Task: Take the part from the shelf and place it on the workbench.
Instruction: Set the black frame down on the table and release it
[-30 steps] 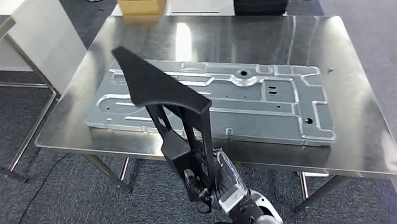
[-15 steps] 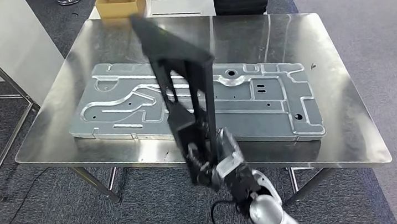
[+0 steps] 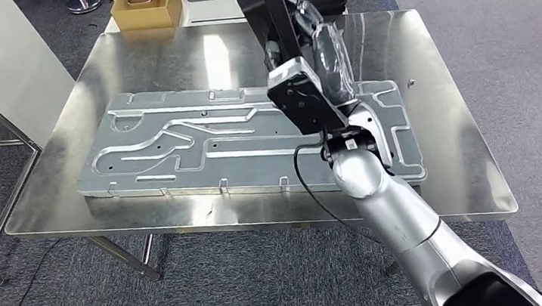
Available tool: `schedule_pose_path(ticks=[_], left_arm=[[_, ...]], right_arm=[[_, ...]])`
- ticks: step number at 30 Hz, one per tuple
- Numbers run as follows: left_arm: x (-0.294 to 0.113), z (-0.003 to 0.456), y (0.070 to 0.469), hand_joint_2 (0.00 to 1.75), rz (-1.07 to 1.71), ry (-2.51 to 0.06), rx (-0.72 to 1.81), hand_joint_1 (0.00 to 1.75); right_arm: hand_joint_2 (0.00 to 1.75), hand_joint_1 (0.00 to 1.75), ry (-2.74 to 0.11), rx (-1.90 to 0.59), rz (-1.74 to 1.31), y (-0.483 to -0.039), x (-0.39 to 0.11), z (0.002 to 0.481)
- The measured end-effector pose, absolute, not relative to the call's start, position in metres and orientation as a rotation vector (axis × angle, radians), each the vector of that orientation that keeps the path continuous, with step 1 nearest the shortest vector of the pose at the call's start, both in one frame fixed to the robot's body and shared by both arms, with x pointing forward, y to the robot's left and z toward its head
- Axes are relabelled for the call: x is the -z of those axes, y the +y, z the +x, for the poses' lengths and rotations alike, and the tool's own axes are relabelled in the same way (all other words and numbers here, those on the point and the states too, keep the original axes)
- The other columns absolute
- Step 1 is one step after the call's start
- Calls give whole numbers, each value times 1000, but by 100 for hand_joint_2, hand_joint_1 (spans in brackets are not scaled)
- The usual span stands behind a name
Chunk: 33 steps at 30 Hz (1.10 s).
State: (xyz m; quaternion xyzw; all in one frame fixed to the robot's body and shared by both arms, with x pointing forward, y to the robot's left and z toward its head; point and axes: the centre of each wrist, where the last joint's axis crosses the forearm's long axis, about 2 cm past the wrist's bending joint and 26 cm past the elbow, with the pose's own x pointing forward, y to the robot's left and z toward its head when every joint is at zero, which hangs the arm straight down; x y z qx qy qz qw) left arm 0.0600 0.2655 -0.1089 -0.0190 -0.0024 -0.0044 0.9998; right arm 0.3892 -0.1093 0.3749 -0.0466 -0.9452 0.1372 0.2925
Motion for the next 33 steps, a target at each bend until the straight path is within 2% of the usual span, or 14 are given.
schedule_pose_path(ticks=[9,21,24,27,30,33], left_arm=[[108,67,265,175,-30,13,86,0],[106,74,262,175,-31,14,118,0],[105,81,258,175,-39,26,164,0],[104,86,254,175,-45,24,183,0],[104,86,253,175,-46,26,189,0],[104,82,253,175,-46,34,192,0]], right_arm=[[175,175,-2586,-407,-668,-87,-419,399],[175,175,-2512,-502,-791,-79,-416,408],[175,175,-2279,-771,-1247,-57,-383,416],[175,175,-2140,-1225,-1684,-40,-305,415],[175,175,-2004,-1562,-1716,-43,-248,409],[175,175,-1867,-1725,-1750,-55,-225,411]])
